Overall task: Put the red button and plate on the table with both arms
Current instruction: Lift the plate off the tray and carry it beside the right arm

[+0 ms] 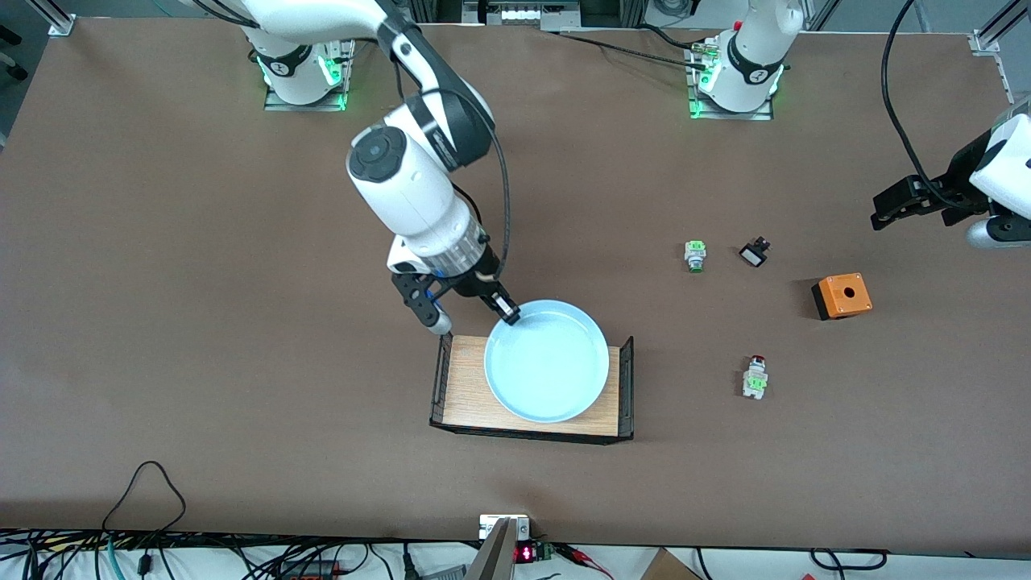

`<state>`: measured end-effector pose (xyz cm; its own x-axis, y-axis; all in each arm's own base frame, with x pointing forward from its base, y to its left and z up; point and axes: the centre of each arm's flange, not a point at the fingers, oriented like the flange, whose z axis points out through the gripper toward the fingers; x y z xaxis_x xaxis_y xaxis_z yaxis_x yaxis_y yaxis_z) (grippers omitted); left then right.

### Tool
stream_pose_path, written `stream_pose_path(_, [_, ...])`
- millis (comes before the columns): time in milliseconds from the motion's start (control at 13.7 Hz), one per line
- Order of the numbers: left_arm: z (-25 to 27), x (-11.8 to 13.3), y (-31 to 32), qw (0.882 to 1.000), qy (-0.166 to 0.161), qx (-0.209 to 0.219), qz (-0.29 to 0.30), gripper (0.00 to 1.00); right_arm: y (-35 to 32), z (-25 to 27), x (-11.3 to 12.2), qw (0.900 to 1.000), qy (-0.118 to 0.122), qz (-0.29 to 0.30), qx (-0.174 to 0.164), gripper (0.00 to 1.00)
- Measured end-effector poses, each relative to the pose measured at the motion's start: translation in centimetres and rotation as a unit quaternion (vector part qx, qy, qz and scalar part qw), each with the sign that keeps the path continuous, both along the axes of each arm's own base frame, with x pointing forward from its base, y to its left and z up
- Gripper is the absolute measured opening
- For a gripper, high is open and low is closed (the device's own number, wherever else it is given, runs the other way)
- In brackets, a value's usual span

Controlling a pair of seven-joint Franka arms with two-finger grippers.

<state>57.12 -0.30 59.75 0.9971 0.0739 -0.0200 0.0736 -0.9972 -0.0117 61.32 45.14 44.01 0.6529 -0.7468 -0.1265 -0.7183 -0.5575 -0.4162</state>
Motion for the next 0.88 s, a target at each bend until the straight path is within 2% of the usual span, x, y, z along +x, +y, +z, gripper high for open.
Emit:
stream_pose_path(219, [0.0, 0.0, 0.5, 1.000, 0.000, 0.000, 0.004, 1.00, -3.7, 4.4, 0.2, 1.000, 0.025, 0.001, -0.012, 0.03])
stream_pose_path(584, [0.0, 0.0, 0.5, 1.000, 0.000, 0.000, 0.005, 1.00, -12.2, 9.7, -0.2, 0.991, 0.079, 0.094, -0.054, 0.03])
stream_pose_path(876, [0.0, 0.0, 0.5, 1.000, 0.000, 0.000, 0.005, 1.00, -20.4, 11.6, 0.6, 0.983, 0.094, 0.141, -0.067, 0.03])
